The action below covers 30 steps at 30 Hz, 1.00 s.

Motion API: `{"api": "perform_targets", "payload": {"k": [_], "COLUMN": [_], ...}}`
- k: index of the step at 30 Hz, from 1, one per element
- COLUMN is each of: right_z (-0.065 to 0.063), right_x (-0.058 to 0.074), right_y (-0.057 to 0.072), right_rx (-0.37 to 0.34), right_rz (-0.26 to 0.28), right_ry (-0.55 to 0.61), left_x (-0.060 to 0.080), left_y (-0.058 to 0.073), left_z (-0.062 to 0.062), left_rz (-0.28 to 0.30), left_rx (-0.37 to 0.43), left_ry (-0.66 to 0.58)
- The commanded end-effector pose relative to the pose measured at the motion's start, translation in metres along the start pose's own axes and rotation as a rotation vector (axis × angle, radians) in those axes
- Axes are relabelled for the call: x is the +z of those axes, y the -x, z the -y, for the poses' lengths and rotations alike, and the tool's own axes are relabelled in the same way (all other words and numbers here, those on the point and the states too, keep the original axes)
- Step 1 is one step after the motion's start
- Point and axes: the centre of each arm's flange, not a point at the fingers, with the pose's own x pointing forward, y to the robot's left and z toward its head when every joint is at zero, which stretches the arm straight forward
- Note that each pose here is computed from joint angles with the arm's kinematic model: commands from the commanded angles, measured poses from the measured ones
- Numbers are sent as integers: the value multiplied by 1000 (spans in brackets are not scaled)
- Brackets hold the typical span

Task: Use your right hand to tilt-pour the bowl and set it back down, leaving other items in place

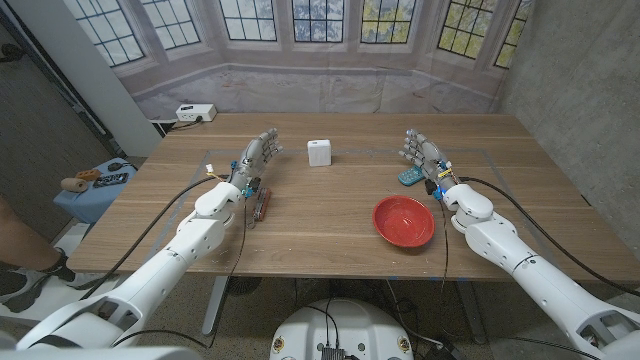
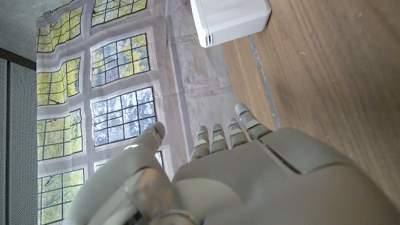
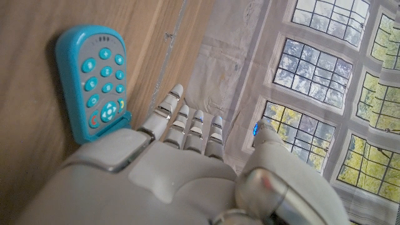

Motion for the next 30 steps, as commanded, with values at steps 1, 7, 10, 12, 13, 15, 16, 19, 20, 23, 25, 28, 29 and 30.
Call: {"api": "perform_targets", "payload": {"k": [1,7,10,12,13,15,16,19,20,23,25,28,29,30], "right_z": [-2,-1,-1,-1,-2,-3,-3,-5,-6,-8,-9,-12,-13,-13], "right_x": [14,20,24,27,28,30,31,34,35,39,41,44,45,46], "right_y": [16,29,36,38,39,41,42,43,44,44,44,44,45,45], "right_rx": [-20,-56,-71,-79,-80,-83,-85,-99,-101,-105,-107,-107,-105,-104], "right_rz": [-11,-14,-23,-25,-27,-33,-34,-30,-31,-41,-50,-67,-75,-83], "right_ry": [55,90,109,119,124,134,138,148,152,162,170,184,190,196], "left_x": [0,0,-1,-1,-1,-2,-2,-2,-2,-4,-4,-6,-6,-6], "left_y": [2,1,0,0,0,-1,-1,-1,-1,-1,-1,-1,-1,-2], "left_z": [-5,-6,-7,-7,-7,-7,-7,-8,-8,-8,-9,-9,-10,-10], "left_rz": [-1,-4,-6,-6,-6,-6,-5,-5,-5,-7,-8,-8,-9,-9], "left_rx": [-12,-27,-33,-37,-38,-40,-41,-41,-39,-39,-40,-37,-36,-34], "left_ry": [-10,-7,-8,-7,-8,-7,-8,-7,-6,-4,-3,0,0,1]}}
